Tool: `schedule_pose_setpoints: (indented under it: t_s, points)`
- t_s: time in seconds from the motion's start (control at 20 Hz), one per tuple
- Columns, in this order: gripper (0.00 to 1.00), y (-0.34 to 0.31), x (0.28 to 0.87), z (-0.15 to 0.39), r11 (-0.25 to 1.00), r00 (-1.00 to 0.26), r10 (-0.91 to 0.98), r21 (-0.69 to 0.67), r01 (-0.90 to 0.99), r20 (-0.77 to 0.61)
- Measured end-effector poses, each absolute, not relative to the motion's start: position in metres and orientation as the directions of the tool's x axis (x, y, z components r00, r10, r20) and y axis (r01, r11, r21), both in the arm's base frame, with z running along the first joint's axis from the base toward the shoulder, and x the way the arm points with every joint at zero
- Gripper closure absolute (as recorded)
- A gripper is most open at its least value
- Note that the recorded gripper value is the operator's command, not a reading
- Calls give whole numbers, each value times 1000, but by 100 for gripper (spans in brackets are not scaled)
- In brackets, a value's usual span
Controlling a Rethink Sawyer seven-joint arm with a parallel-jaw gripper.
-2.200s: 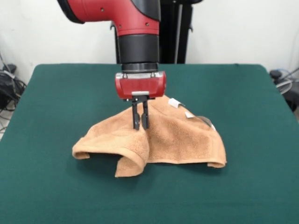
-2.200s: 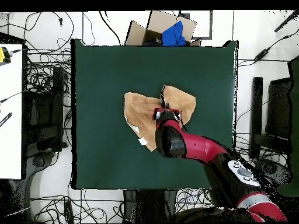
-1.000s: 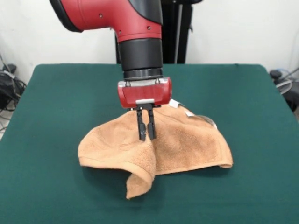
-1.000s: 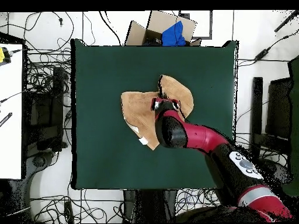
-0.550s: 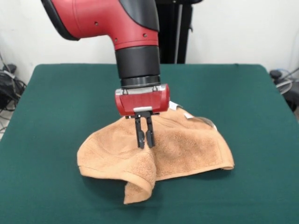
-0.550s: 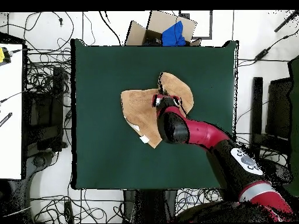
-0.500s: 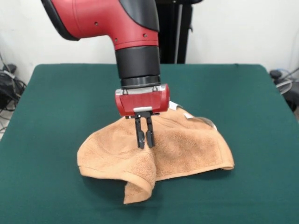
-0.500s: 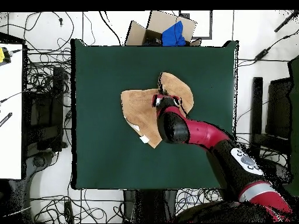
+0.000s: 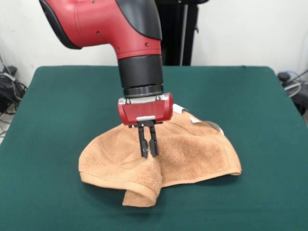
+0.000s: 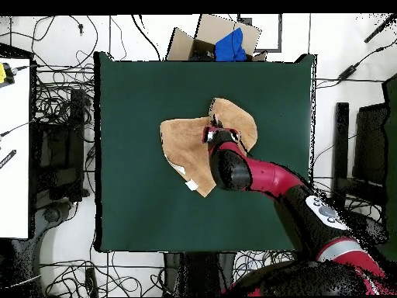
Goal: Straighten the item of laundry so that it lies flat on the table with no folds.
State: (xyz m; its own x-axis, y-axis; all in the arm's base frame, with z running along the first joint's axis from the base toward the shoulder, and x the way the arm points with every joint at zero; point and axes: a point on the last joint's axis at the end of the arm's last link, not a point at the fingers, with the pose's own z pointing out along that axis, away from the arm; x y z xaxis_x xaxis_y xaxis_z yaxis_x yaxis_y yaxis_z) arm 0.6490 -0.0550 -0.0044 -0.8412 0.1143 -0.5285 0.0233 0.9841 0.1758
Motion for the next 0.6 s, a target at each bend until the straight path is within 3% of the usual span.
schedule_pose_setpoints:
  t_s: [0.45, 0.5, 0.6]
  points:
    - [100, -55, 645, -4, 987, -840, 83, 161, -5, -536]
    - [0, -55, 645, -4, 987, -839, 81, 159, -7, -537]
    - [0, -55, 646, -3, 987, -839, 80, 159, -7, -539]
